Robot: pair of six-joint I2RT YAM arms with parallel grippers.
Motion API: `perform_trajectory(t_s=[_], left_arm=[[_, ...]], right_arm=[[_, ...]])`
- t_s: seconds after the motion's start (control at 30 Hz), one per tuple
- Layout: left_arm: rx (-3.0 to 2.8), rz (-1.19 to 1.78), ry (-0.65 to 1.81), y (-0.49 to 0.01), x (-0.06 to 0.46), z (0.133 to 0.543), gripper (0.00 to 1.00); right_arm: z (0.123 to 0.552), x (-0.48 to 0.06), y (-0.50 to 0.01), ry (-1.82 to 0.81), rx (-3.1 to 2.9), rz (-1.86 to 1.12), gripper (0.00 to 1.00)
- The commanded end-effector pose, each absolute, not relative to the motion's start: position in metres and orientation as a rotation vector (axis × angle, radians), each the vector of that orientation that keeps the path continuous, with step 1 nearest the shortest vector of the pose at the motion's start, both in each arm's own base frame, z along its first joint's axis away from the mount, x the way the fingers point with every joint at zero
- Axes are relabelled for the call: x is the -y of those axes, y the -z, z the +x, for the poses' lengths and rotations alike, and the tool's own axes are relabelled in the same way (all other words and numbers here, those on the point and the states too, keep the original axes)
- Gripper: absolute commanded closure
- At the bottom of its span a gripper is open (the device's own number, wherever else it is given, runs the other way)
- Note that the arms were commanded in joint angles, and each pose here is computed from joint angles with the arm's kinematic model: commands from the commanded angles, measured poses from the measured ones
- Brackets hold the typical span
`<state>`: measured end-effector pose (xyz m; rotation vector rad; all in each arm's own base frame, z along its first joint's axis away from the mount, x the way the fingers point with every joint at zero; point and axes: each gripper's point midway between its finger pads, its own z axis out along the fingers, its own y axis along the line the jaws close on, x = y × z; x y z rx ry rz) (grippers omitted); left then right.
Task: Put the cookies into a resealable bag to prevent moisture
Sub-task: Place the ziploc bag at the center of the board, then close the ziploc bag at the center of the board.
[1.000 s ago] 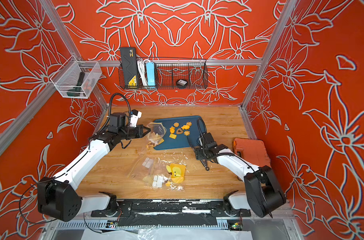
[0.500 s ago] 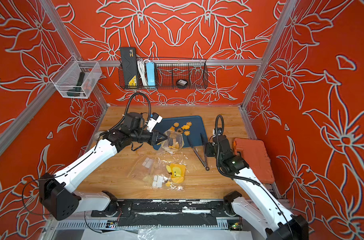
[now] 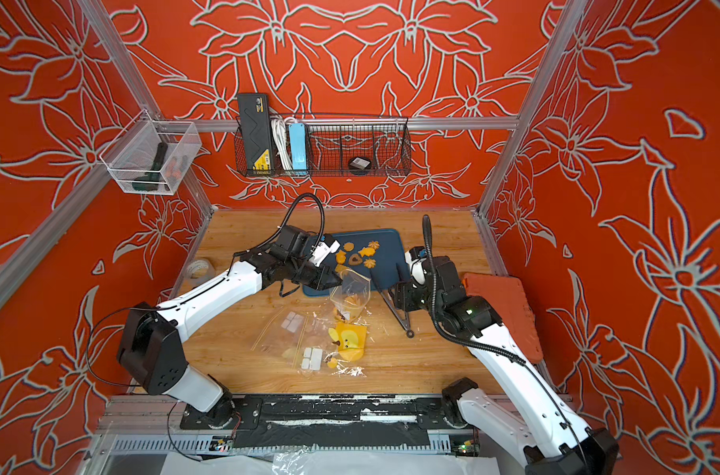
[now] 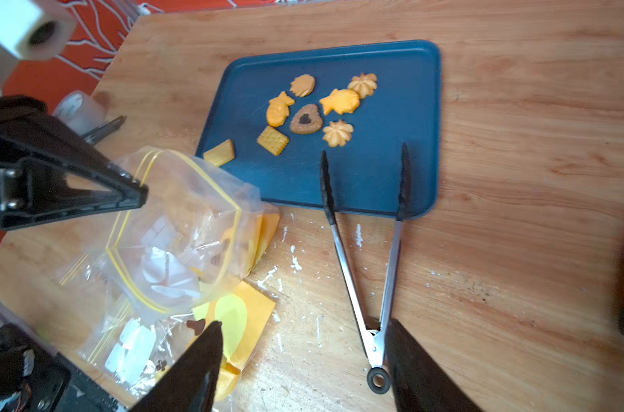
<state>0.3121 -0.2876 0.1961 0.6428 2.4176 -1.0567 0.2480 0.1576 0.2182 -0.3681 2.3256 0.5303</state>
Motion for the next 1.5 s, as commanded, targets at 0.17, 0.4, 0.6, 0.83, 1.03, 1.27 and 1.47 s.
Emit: perform_trajectory(t_s=[0.17, 0.4, 0.6, 0.83, 1.03, 1.27, 1.47], left_arm=[[-2.404, 0.699, 1.046, -0.198, 0.293, 0.311, 1.0], [-2.417, 0.696, 1.041, -0.195, 0.293, 0.31, 1.0], [-2.413, 0.702, 1.036, -0.195, 0.292, 0.309, 1.0], [-2.412, 0.699, 1.033, -0.196, 0.291, 0.308, 1.0], [-2.411, 0.698, 1.029, -0.196, 0.29, 0.307, 1.0], [-2.41, 0.692, 1.009, -0.196, 0.287, 0.307, 1.0], [-2.398, 0.668, 0.978, -0.2, 0.284, 0.31, 0.92]], right_arm=[[0.259, -0.205, -0.223, -0.603, -2.291, -0.734, 0.27], [0.28, -0.24, -0.224, -0.599, -2.137, -1.045, 0.3], [0.295, -0.256, -0.222, -0.59, -2.099, -1.183, 0.41], [0.305, -0.261, -0.212, -0.575, -2.113, -1.209, 0.52], [0.308, -0.264, -0.202, -0.593, -2.138, -1.204, 0.6], [0.312, -0.263, -0.192, -0.579, -2.171, -1.171, 0.82], [0.319, -0.251, -0.19, -0.501, -2.224, -1.074, 1.0]])
